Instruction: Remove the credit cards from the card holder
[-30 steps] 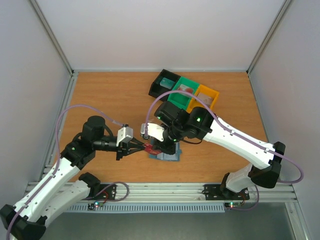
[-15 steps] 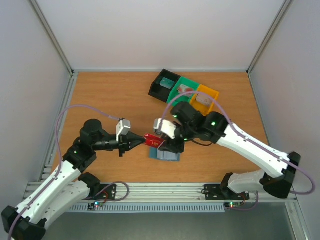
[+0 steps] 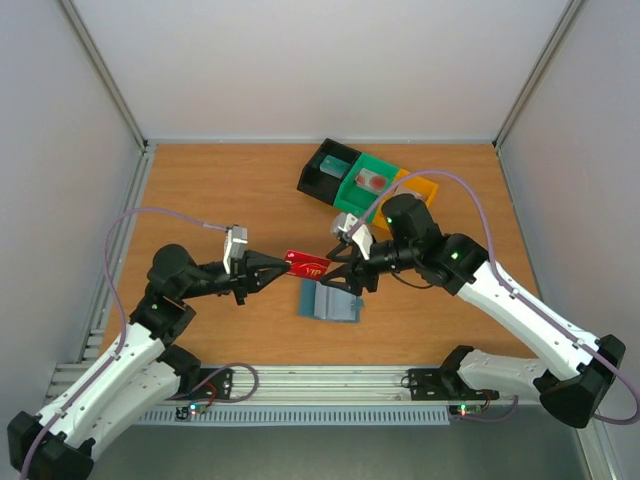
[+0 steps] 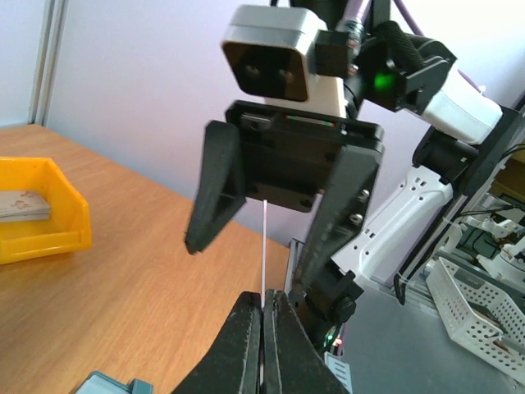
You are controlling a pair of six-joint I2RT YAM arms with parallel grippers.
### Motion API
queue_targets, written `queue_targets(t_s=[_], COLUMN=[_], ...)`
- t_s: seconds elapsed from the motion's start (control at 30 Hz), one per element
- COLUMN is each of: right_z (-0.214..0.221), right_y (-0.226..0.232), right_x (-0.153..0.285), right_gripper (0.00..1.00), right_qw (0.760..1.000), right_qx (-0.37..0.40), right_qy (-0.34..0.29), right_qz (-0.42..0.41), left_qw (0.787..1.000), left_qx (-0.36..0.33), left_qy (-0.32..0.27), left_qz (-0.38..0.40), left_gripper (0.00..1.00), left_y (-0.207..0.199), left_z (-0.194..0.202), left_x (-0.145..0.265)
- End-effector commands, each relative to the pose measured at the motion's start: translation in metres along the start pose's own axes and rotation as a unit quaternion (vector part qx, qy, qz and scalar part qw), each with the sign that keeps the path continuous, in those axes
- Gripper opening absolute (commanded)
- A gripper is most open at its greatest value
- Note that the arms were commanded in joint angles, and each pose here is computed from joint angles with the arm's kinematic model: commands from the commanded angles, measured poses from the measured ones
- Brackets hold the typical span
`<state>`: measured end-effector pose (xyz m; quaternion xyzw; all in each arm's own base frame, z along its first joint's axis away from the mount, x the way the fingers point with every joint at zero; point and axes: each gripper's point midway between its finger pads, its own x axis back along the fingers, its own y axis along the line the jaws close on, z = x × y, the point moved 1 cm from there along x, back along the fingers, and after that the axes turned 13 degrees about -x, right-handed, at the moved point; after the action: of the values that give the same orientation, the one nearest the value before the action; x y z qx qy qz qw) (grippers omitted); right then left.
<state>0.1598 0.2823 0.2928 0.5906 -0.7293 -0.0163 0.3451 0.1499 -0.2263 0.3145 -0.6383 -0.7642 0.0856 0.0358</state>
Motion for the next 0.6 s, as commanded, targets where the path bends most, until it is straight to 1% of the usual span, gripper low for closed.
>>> queue_targets(t_s=[0.0,0.07,0.1,0.13,0.17,0.2,0.23,0.37,0.47,0.5,0.57], right_z=[-0.022,-0.028,-0.03,-0.033,-0.034,-0.035,-0.034,-0.025,-0.022,-0.022,-0.021], right_y=[-0.002,0.001,0.003,0.007,0.01,0.012,0.015,0.018,0.021,0.022,0.021], right_x=[0.005,0.007,0.007,0.007,0.007,0.007,0.007,0.004,0.003,0.004,0.004], right_gripper=[0.64,0.63,0.59,0.54,0.45,0.37,0.31,0.21,0.04,0.02,0.01], right_qw=[0.999,0.999,0.998,0.998,0.997,0.997,0.996,0.995,0.994,0.994,0.994], right_qx=[-0.004,-0.001,0.0,0.003,0.003,0.002,-0.001,-0.009,-0.013,-0.013,-0.013], right_qy=[-0.037,-0.043,-0.043,-0.044,-0.042,-0.04,-0.035,-0.01,-0.001,0.0,0.0], right_qz=[-0.021,-0.031,-0.039,-0.049,-0.061,-0.07,-0.078,-0.098,-0.109,-0.112,-0.107], left_qw=[0.999,0.999,0.999,0.999,0.999,0.999,0.999,0.999,0.999,1.0,1.0], left_qx=[-0.042,-0.042,-0.042,-0.042,-0.041,-0.039,-0.037,-0.035,-0.03,-0.027,-0.021], left_qy=[-0.018,-0.017,-0.015,-0.013,-0.012,-0.011,-0.011,-0.011,-0.01,-0.008,-0.004], left_qz=[0.027,0.028,0.028,0.027,0.027,0.026,0.024,0.02,0.015,0.012,0.002], left_gripper=[0.0,0.0,0.0,0.0,0.0,0.0,0.0,0.0,0.0,0.0,0.0], left_y=[-0.011,-0.012,-0.011,-0.011,-0.011,-0.01,-0.009,-0.007,-0.005,-0.004,-0.001], left_z=[-0.012,-0.011,-0.01,-0.009,-0.008,-0.007,-0.007,-0.006,-0.004,-0.003,0.0], left_x=[0.002,0.002,0.002,0.002,0.002,0.001,0.001,0.001,0.001,0.001,0.001])
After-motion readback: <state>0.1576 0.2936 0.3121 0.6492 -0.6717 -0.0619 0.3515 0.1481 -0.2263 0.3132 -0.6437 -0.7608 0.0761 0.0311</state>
